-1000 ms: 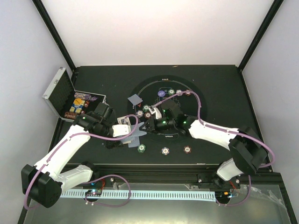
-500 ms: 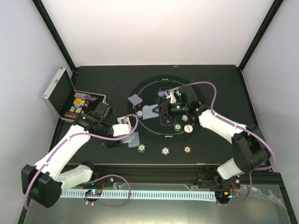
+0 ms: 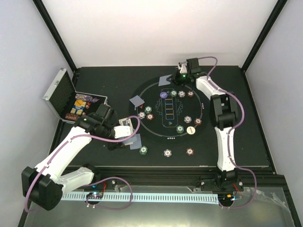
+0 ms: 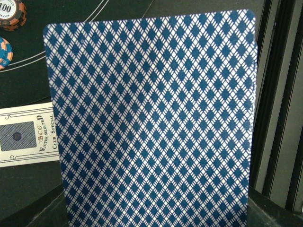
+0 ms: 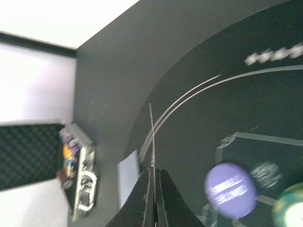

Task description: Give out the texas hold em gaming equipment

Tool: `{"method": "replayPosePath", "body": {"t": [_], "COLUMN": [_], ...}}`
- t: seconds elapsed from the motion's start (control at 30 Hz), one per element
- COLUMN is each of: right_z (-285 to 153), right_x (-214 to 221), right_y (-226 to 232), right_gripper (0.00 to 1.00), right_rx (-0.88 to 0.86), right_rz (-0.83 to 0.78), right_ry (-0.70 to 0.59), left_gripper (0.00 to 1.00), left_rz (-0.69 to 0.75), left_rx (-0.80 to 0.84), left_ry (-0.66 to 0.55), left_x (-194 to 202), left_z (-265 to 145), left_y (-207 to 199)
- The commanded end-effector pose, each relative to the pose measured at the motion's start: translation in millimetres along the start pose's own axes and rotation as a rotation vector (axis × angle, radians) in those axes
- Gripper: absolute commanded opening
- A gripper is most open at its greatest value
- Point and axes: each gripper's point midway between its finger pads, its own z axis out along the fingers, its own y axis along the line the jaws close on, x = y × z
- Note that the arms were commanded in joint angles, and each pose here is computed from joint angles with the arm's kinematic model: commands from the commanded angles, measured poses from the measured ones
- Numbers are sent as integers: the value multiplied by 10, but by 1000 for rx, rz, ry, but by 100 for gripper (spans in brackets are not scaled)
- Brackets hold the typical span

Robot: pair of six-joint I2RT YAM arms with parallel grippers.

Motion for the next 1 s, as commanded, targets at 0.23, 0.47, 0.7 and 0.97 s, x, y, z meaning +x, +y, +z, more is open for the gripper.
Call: {"method": "replayPosePath", "body": {"t": [0.23, 0.47, 0.7, 0.97], "right_z": [396, 32, -612, -957], "right_x": [-193, -329, -174, 1167], "right_y": [-887, -560, 3, 889], "right_gripper": [25, 64, 80, 88], "right_rx": [217, 258, 262, 20], "right_rz": [103, 35, -56, -150], "right_ry": [23, -36, -102, -3], "left_gripper": [2, 2, 2, 2], "left_rz": [-9, -14, -15, -24], "left_rx": [-5, 15, 10, 21], "left_ry": [-19, -32, -55, -79], "left_x": [-81, -128, -180, -223], "left_z": [-91, -128, -216, -301], "left_y": [25, -3, -31, -97]}}
